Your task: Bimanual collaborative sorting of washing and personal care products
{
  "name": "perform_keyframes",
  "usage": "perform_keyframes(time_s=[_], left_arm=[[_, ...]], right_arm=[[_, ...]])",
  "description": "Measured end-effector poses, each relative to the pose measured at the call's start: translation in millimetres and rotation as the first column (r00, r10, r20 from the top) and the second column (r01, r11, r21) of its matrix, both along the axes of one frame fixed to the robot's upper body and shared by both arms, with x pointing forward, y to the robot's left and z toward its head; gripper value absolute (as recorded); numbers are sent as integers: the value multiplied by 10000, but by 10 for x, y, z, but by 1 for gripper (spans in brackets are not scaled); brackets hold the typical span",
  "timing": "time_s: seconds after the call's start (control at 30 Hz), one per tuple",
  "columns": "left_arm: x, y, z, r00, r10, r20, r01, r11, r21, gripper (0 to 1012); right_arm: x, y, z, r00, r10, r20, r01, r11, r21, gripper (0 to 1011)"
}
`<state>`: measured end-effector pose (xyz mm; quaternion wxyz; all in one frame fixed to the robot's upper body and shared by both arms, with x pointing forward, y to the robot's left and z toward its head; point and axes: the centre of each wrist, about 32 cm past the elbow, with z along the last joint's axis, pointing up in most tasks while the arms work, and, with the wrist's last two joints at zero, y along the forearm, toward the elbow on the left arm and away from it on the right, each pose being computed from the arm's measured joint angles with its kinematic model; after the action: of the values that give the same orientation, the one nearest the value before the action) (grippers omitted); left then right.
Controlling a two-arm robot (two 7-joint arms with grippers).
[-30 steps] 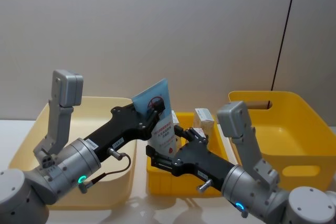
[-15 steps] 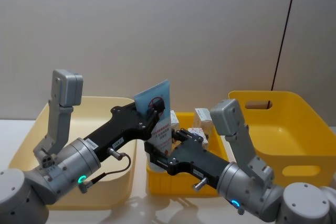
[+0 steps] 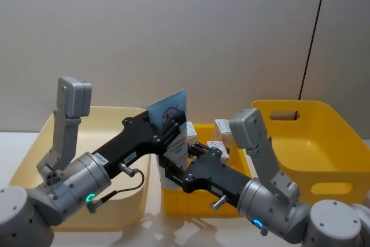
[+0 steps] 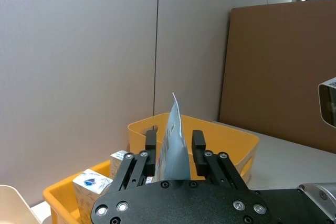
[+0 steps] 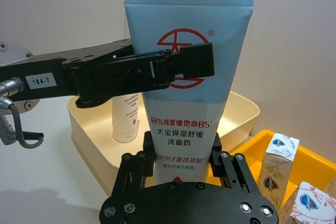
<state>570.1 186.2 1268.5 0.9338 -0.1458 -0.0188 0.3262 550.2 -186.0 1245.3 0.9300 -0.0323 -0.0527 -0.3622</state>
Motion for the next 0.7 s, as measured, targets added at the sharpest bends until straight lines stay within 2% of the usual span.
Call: perform_keyframes(time_s=[0.03,0.2,0.23,0.33,0.37,0.4,0.43,0.57,0.6,0.7], left_arm=[[0,0,0,10000,-1,0,1,10000,0,388],[0,0,0,10000,1,1,-1,10000,-1,550],[0,0,0,10000,1,1,-1,10000,-1,612],[0,-1,0,10000,-1,0,1,10000,-2,672],[0,-1,0,10000,-1,0,1,10000,-4,734],[0,-1,0,10000,-2,0,2,10000,-4,751],[0,-1,0,10000,-1,0,1,10000,-3,812],[0,0,0,10000,0,0,0,10000,-2,882],[0,0,0,10000,0,0,0,10000,-1,934],[0,1,0,10000,1,0,-1,10000,-1,1001]], right_arm=[[0,0,0,10000,1,0,-1,10000,-1,588],[2,2,0,10000,7,2,-7,10000,-6,556],[2,1,0,10000,6,4,-6,10000,-9,550],[3,-3,1,10000,-24,25,24,10000,-6,536],[3,-7,2,10000,-47,36,47,10000,-6,526],[4,-14,5,10000,-83,51,83,10000,-9,519],[5,-27,9,9998,-181,88,181,9998,-6,516],[6,-75,17,9987,-478,177,479,9989,-25,491],[5,-86,19,9983,-554,197,554,9985,-23,489],[6,-140,26,9958,-876,283,877,9961,-31,476]])
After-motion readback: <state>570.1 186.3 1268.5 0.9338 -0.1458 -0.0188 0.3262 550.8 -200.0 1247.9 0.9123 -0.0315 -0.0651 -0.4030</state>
